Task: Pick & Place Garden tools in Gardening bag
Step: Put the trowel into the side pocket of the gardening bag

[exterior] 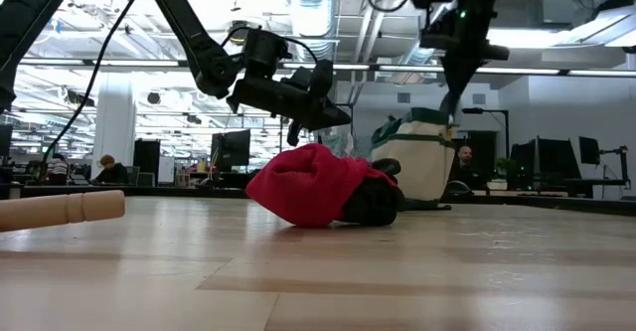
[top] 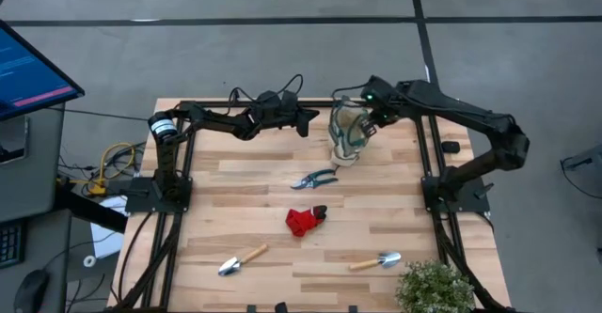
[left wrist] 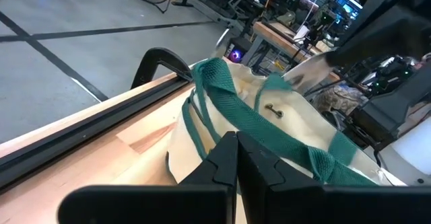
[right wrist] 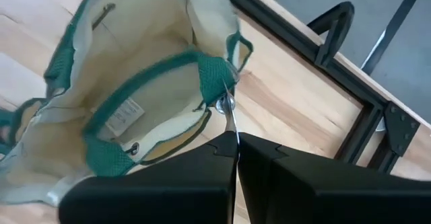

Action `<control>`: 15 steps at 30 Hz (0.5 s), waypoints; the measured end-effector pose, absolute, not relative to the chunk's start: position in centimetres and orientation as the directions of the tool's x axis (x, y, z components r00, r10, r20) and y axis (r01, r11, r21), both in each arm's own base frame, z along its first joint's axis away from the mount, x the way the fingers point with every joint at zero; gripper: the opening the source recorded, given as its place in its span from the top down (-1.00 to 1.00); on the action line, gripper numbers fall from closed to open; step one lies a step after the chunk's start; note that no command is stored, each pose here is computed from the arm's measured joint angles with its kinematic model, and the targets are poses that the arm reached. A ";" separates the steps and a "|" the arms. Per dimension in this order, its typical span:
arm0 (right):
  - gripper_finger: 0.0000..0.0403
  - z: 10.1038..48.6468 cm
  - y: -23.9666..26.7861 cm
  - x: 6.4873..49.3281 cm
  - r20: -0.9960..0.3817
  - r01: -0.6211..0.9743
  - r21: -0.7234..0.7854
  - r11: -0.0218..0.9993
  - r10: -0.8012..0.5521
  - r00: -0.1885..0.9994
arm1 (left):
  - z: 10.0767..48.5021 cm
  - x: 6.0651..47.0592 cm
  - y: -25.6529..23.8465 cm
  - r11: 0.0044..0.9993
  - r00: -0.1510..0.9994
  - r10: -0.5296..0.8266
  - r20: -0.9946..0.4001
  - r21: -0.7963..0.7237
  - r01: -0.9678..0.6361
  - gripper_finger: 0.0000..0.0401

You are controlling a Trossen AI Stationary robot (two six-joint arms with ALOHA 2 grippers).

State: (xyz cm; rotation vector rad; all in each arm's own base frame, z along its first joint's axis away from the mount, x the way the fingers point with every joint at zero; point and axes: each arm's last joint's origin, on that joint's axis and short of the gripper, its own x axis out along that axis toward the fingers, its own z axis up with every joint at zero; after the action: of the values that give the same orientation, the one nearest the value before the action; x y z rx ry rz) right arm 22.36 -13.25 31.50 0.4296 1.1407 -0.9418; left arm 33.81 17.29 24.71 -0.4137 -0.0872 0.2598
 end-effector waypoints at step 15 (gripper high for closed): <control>0.97 30.7 -14.4 22.9 -0.920 0.819 -0.118 0.562 -0.373 0.124 | 25.9 32.9 17.7 0.902 0.976 0.211 0.054 -0.395 -0.173 0.98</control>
State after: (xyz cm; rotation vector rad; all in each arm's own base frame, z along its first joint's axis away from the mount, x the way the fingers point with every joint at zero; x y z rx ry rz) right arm 22.93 -14.41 30.69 0.4781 1.1409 -0.9182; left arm 32.92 17.69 25.90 -0.3988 -0.0965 0.1988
